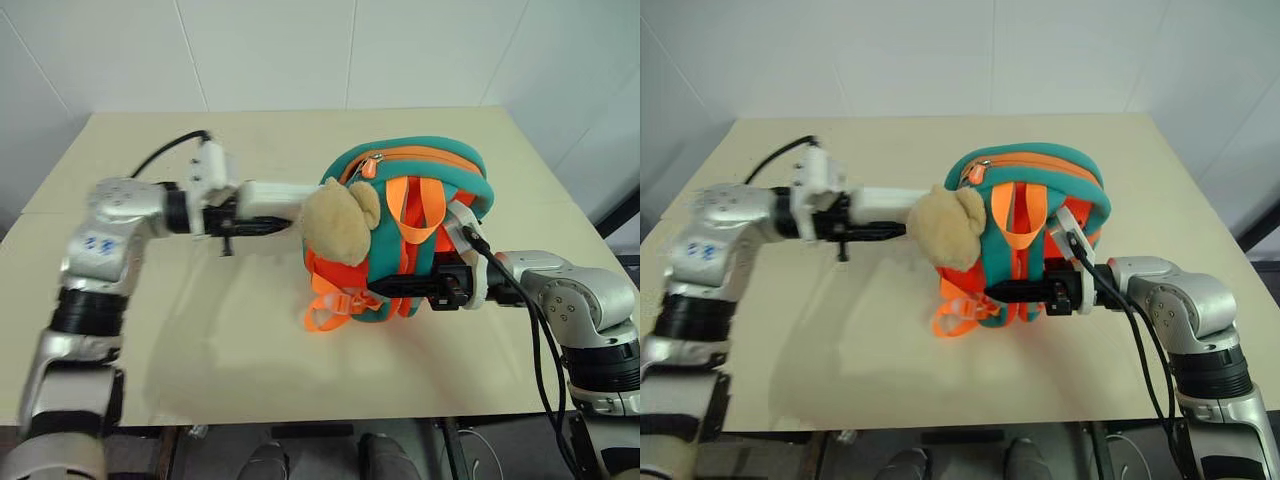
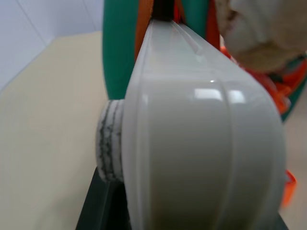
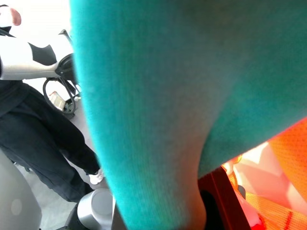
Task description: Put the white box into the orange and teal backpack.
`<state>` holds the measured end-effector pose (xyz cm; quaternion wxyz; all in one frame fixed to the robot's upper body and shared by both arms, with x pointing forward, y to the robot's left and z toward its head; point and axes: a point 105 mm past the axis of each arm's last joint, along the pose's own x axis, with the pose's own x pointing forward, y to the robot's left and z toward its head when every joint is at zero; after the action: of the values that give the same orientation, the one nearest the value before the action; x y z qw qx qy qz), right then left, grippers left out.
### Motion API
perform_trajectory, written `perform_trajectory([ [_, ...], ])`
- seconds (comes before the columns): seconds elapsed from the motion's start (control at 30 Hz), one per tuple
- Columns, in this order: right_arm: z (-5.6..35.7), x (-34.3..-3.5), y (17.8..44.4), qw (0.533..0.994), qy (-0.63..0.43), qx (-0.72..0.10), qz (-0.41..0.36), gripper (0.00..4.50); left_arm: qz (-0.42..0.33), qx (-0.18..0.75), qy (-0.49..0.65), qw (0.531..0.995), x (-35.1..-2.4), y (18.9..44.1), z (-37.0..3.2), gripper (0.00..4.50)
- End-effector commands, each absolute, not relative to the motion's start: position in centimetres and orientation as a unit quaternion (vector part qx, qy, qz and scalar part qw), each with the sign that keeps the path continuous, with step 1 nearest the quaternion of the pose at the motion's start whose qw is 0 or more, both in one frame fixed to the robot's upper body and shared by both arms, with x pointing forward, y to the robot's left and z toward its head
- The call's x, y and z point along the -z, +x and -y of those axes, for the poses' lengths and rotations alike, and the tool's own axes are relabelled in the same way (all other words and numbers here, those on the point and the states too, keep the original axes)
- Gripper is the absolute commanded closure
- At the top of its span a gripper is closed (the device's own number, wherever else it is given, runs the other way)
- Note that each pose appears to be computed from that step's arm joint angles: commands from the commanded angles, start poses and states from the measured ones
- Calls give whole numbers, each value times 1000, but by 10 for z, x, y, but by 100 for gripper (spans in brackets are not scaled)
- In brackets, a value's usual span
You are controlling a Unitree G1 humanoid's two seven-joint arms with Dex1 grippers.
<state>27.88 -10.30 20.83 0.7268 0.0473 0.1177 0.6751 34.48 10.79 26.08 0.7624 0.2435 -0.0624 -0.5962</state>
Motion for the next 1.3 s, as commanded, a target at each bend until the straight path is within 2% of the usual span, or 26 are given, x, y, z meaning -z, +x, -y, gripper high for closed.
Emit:
perform_trajectory([
  [0.03,97,-217,275,717,39,-689,-96,450,39,604,258,753,-262,358,-74,330],
  [0.17,96,-217,274,717,39,-689,-93,450,33,626,239,742,-252,367,-37,330],
  [0.27,96,-217,273,720,40,-686,-91,450,34,623,210,753,-251,376,-23,330],
  [0.4,97,-217,271,725,42,-682,-90,450,31,623,188,759,-247,379,-23,199],
  [0.63,100,-213,270,733,49,-672,-90,450,63,608,198,767,-270,368,-73,19],
  [0.73,99,-211,272,736,50,-669,-90,450,47,571,229,787,-273,373,-115,19],
  [0.93,98,-202,285,751,37,-653,-92,450,14,585,232,777,-275,349,-157,19],
  [1.07,98,-199,287,750,34,-654,-93,450,49,623,200,755,-287,318,-155,19],
  [1.17,97,-196,288,749,32,-655,-95,450,62,638,181,746,-290,305,-146,19],
  [1.3,95,-196,290,749,32,-655,-94,450,91,657,164,730,-288,290,-116,19],
])
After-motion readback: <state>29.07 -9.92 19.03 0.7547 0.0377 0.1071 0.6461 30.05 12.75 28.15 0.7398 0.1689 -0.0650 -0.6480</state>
